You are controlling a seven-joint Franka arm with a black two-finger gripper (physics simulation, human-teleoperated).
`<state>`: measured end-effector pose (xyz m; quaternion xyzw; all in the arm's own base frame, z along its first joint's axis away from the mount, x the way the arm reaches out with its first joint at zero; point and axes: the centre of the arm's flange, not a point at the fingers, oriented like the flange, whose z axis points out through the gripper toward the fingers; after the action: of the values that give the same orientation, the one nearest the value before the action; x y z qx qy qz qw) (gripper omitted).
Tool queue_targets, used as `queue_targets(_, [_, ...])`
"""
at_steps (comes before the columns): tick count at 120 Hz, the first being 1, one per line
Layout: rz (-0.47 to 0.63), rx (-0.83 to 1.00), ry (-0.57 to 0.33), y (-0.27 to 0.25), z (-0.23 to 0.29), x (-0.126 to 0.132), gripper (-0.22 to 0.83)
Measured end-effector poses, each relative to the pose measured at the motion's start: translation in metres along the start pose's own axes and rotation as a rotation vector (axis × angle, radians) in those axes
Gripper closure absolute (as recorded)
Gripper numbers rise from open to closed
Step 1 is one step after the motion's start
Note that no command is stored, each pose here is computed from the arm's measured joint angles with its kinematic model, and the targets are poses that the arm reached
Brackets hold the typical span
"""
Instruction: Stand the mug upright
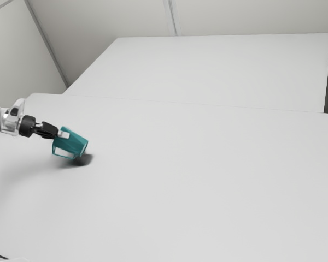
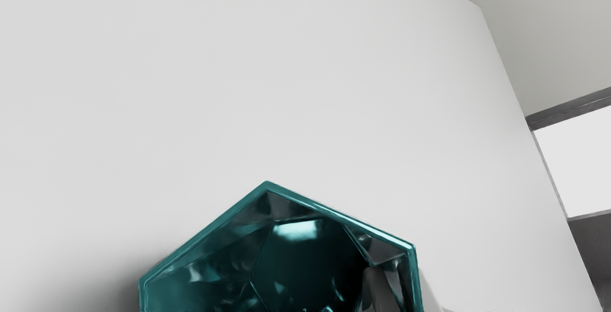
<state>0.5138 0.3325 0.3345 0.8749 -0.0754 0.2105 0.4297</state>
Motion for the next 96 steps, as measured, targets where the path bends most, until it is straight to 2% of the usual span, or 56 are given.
queue_targets(19, [0.097, 0.105, -0.171, 0.044, 0.013, 0.029, 0.76])
queue_targets(50, [0.193, 0.311, -0.465, 0.116, 0.044, 0.065, 0.76])
queue_targets(69, [0.193, 0.384, -0.548, 0.146, 0.070, 0.068, 0.76])
queue_targets(96, [0.178, 0.458, -0.590, 0.174, 0.099, 0.065, 0.77])
